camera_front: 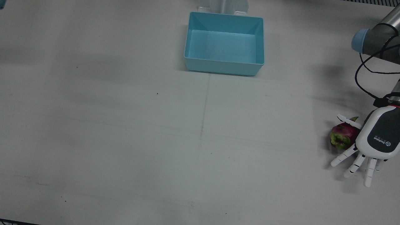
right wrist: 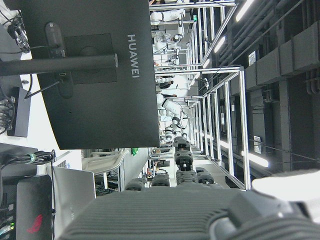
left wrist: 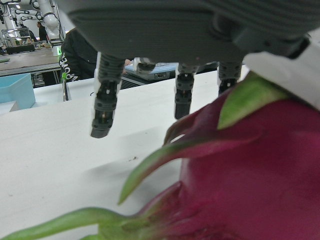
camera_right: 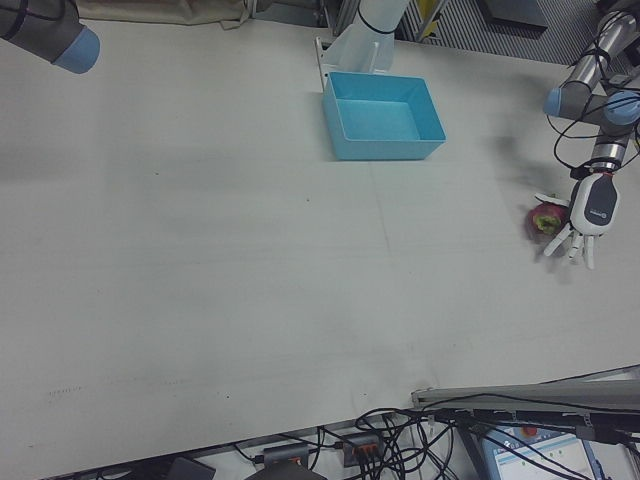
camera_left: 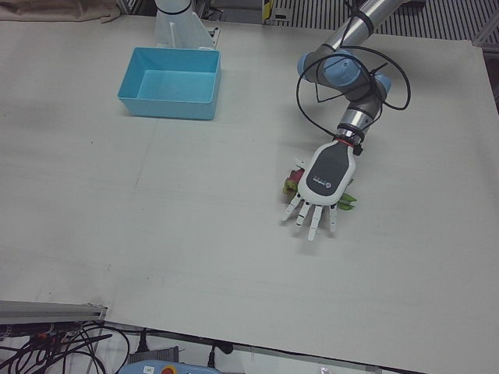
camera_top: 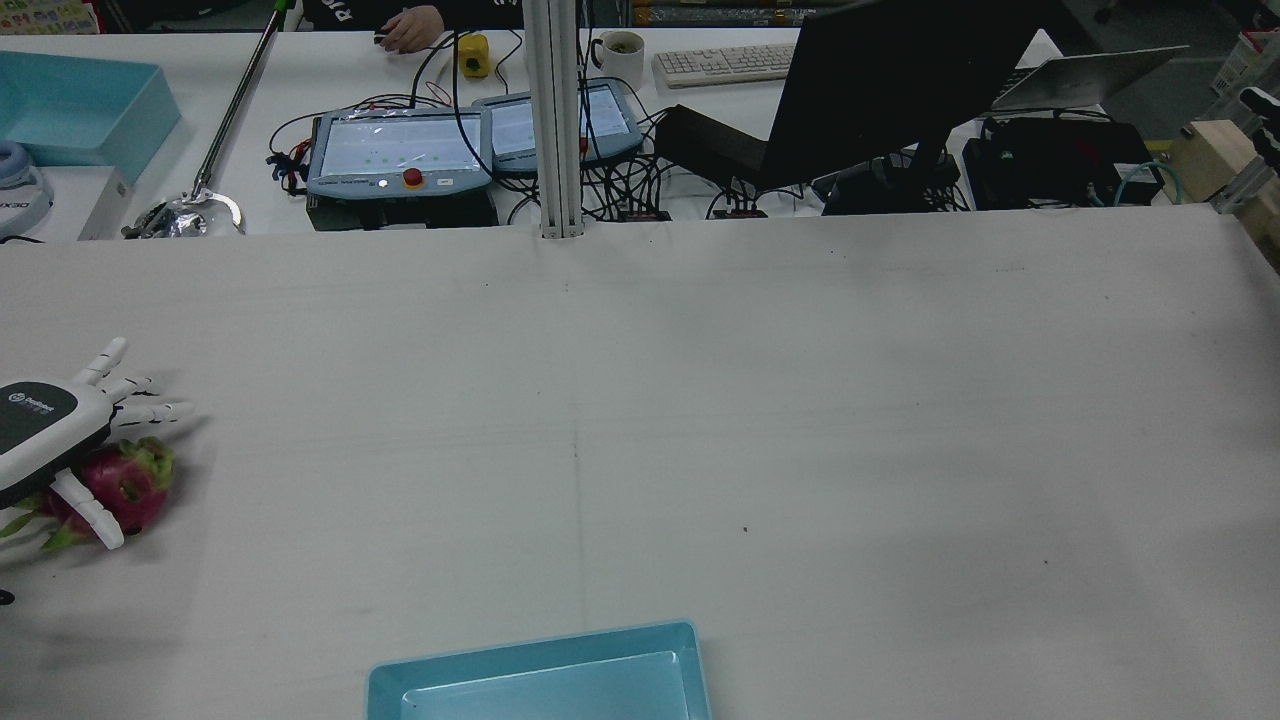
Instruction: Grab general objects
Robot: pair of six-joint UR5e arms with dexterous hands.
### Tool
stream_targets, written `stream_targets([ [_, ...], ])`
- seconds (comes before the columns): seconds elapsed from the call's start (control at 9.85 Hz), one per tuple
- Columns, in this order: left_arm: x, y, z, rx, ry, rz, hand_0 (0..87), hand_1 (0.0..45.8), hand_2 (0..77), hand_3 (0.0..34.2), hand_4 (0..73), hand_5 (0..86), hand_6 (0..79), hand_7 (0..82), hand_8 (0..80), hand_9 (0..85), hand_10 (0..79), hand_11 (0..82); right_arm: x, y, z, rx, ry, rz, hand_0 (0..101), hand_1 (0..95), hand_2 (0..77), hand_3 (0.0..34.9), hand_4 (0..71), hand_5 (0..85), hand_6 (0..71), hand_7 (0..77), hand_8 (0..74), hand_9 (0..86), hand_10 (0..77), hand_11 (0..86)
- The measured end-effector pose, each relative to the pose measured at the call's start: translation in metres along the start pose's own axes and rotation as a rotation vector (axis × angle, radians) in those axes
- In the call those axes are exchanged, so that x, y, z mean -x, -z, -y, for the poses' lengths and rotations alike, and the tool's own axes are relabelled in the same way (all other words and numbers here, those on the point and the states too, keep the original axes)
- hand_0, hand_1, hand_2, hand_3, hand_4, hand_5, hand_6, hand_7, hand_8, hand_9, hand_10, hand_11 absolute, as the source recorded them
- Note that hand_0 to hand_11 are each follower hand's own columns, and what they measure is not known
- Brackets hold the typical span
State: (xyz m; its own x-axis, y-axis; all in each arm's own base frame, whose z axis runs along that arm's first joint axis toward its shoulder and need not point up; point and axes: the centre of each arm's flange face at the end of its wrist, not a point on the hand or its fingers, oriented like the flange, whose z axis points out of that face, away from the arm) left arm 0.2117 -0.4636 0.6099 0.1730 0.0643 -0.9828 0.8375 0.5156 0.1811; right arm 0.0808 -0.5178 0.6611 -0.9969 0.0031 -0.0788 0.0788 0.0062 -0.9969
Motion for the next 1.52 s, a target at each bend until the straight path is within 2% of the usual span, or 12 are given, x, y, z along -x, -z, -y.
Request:
stream_targets([
  [0.1, 0.002, -0.001, -0.001, -0.002, -0.001, 0.000, 45.0, 0.0, 0.0, 21.5, 31.1, 15.3, 23.5, 31.6, 13.6, 1.1, 52.4, 0.0, 0.000, 0.000, 0.000, 0.000, 0.000, 0.000, 0, 6.0, 1.6, 0.0, 0.0, 0.0, 0.0, 0.0, 0.0, 1.1, 0.0, 1.1],
  [0.2, 0.006, -0.002, -0.002, -0.003, -0.001, 0.001, 45.0, 0.0, 0.0, 17.9, 40.4, 25.6, 33.8, 42.0, 26.7, 9.3, 52.4, 0.0, 0.000, 0.000, 0.000, 0.000, 0.000, 0.000, 0, 6.0, 1.6, 0.0, 0.0, 0.0, 0.0, 0.0, 0.0, 1.1, 0.0, 0.5],
  [0.3, 0.010, -0.003, -0.004, -0.002, -0.002, 0.003, 45.0, 0.0, 0.0, 17.9, 40.4, 25.6, 33.8, 42.0, 26.7, 9.3, 52.4, 0.0, 0.000, 0.000, 0.000, 0.000, 0.000, 0.000, 0, 6.0, 1.6, 0.0, 0.0, 0.0, 0.0, 0.0, 0.0, 1.1, 0.0, 0.5],
  [0.41, 0.014, -0.005, -0.005, -0.001, -0.002, 0.005, 43.8, 0.0, 8.2, 10.4, 45.8, 33.3, 50.2, 58.9, 45.8, 30.0, 52.9, 0.0, 0.000, 0.000, 0.000, 0.000, 0.000, 0.000, 0, 6.0, 1.6, 0.0, 0.0, 0.0, 0.0, 0.0, 0.0, 1.1, 0.0, 0.5],
  [0.51, 0.018, -0.005, -0.006, -0.001, -0.001, 0.005, 43.4, 0.0, 12.5, 6.7, 46.9, 35.5, 56.2, 62.2, 55.1, 39.3, 52.9, 0.0, 0.000, 0.000, 0.000, -0.001, 0.000, 0.000, 0, 6.0, 1.6, 0.0, 0.0, 0.0, 0.0, 0.0, 0.0, 1.1, 0.0, 0.5],
  [0.61, 0.019, -0.007, -0.007, 0.001, 0.003, 0.002, 43.4, 0.0, 12.5, 6.7, 46.9, 35.5, 56.2, 62.2, 55.1, 39.3, 52.9, 0.0, 0.000, 0.000, 0.000, -0.001, 0.000, 0.000, 0, 6.0, 1.6, 0.0, 0.0, 0.0, 0.0, 0.0, 0.0, 1.1, 0.0, 0.5],
  [0.71, 0.016, -0.008, -0.007, 0.003, 0.011, -0.005, 41.6, 0.0, 18.0, 0.0, 49.1, 37.6, 66.5, 66.0, 70.4, 60.5, 52.9, 29.5, 0.000, 0.000, 0.000, -0.001, 0.000, 0.000, 0, 6.0, 1.6, 0.0, 0.0, 0.0, 0.0, 0.0, 0.0, 1.1, 0.0, 0.5],
  [0.81, 0.008, -0.008, -0.005, 0.009, 0.020, -0.010, 41.3, 0.0, 18.5, 0.0, 49.1, 36.5, 73.1, 74.7, 70.4, 71.4, 52.9, 29.5, 0.000, 0.000, 0.000, 0.000, 0.000, 0.000, 0, 6.0, 1.6, 0.0, 0.0, 0.0, 0.0, 0.0, 0.0, 1.1, 0.0, 1.1],
  [0.91, -0.006, -0.009, -0.003, 0.016, 0.037, -0.019, 41.5, 0.0, 19.1, 0.0, 49.1, 35.5, 76.4, 78.5, 70.4, 76.9, 52.9, 58.9, 0.000, 0.000, 0.000, 0.000, 0.000, 0.000, 0, 6.0, 1.6, 0.0, 0.0, 0.0, 0.0, 0.0, 0.0, 1.1, 0.0, 1.1],
  [1.02, -0.021, -0.012, -0.001, 0.020, 0.062, -0.025, 41.5, 0.0, 19.1, 0.0, 49.1, 35.5, 76.9, 78.5, 70.4, 77.4, 52.9, 70.9, 0.000, 0.000, 0.000, 0.000, 0.000, 0.000, 0, 6.0, 1.6, 0.0, 0.0, 0.0, 0.0, 0.0, 0.0, 1.1, 0.0, 1.1],
  [1.22, -0.051, -0.026, 0.001, 0.044, 0.123, -0.045, 41.3, 0.0, 21.8, 0.0, 49.1, 34.9, 74.7, 77.4, 70.4, 73.1, 52.9, 78.0, 0.000, 0.000, 0.000, 0.000, 0.000, 0.000, 0, 6.0, 1.6, 0.0, 0.0, 0.0, 0.0, 0.0, 0.0, 1.1, 0.0, 0.5],
  [1.52, -0.090, -0.049, 0.003, 0.075, 0.244, -0.094, 44.3, 0.0, 22.4, 0.0, 49.1, 34.4, 70.4, 76.4, 69.8, 70.4, 52.9, 73.6, 0.000, 0.000, 0.000, 0.000, 0.000, 0.000, 0, 6.0, 1.6, 0.0, 0.0, 0.0, 0.0, 0.0, 0.0, 1.1, 0.0, 1.1],
])
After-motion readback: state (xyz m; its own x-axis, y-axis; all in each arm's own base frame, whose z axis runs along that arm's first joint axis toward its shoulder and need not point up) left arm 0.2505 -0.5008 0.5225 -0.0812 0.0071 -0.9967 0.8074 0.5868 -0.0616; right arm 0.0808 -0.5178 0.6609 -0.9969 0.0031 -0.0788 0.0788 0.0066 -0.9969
